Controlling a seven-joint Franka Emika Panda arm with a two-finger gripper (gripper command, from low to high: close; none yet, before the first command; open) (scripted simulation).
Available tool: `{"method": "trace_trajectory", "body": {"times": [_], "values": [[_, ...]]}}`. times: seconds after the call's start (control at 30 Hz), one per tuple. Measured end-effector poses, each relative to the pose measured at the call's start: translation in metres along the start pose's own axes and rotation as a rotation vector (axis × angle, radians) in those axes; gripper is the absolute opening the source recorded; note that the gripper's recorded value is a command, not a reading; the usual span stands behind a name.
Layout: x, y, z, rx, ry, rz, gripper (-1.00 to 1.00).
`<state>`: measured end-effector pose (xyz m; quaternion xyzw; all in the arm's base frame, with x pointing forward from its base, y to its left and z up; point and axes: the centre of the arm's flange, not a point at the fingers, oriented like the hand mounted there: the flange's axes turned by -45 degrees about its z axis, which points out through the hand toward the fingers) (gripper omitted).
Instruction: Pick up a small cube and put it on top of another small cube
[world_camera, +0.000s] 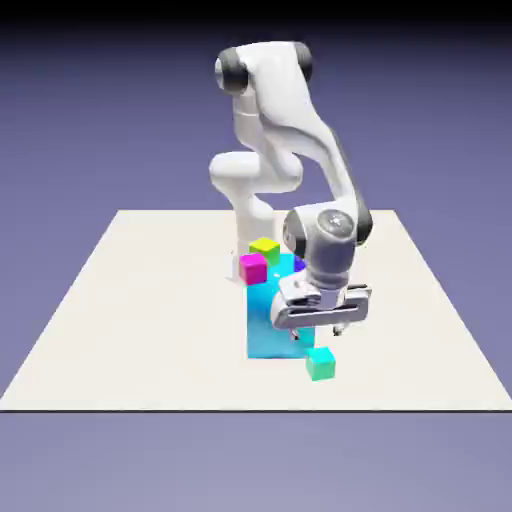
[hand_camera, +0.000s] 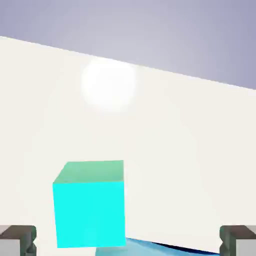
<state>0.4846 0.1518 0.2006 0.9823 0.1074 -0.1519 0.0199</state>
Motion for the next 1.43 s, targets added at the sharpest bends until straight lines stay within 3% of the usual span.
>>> {"method": "trace_trajectory", "body": {"times": [0.1,0.2,0.23,0.3,0.47,0.63,1.1,1.17,1.3,1.33,1.43], "values": [[0.004,-0.008,0.012,0.004,-0.049,-0.008,0.00],[0.008,-0.008,0.069,0.004,-0.049,-0.008,0.00],[0.008,-0.008,0.081,0.004,-0.049,-0.008,-1.00],[0.008,-0.008,0.081,0.005,-0.050,-0.008,-1.00],[0.004,-0.008,0.012,0.007,-0.050,-0.008,-1.00],[-0.024,0.047,-0.050,-0.014,-0.060,0.117,-1.00],[-0.173,0.148,-0.198,0.140,-0.051,0.398,-1.00],[-0.179,0.150,-0.201,0.148,-0.050,0.403,-1.00],[-0.174,0.144,-0.142,0.148,-0.050,0.402,-1.00],[-0.174,0.142,-0.132,0.148,-0.050,0.403,1.00],[-0.174,0.144,-0.147,0.146,-0.050,0.402,1.00]]}}
